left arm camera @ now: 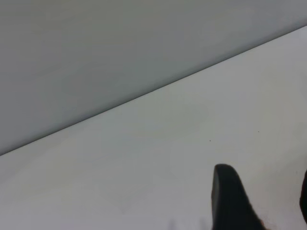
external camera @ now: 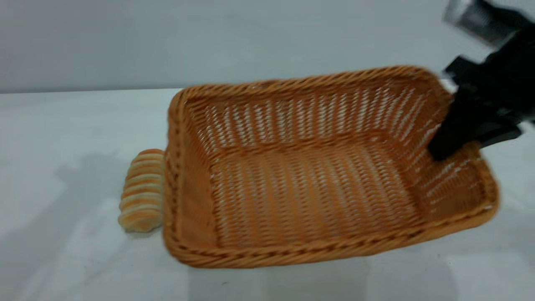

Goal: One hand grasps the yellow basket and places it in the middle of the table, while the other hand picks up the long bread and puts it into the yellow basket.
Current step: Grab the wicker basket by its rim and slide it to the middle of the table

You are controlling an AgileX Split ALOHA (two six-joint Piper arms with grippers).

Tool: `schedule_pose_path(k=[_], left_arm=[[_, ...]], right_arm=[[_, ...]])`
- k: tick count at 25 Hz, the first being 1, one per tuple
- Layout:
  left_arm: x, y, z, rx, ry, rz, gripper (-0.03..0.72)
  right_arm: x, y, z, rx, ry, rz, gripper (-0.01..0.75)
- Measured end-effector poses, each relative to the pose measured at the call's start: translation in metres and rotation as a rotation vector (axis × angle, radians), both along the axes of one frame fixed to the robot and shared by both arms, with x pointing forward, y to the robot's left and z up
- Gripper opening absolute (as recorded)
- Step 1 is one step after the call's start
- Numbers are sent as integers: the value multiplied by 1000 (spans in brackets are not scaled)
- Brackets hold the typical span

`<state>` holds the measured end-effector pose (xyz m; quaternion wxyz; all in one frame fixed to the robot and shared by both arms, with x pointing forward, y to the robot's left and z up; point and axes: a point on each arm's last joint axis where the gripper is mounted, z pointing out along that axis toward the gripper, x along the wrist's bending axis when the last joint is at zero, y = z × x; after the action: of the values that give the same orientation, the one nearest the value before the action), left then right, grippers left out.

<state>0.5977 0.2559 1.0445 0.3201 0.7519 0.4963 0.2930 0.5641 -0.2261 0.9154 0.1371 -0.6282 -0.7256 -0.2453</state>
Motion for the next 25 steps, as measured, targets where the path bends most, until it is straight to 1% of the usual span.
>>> schedule_pose_path(k=[4,7,10,19,25], left_arm=[[0,0,0,0,0,0,414],[0,0,0,0,0,0,414],[0,0,0,0,0,0,414],[0,0,0,0,0,0,414],[0,0,0,0,0,0,414]], right_arm=[[11,17,-19,16,40,-34,94],[19,24,-31,38,63,-63,94],[25,27,-43,58,95,-93,94],[25,27,-70,47,152,-134,93],[25,27,-76,49,165,-147,93]])
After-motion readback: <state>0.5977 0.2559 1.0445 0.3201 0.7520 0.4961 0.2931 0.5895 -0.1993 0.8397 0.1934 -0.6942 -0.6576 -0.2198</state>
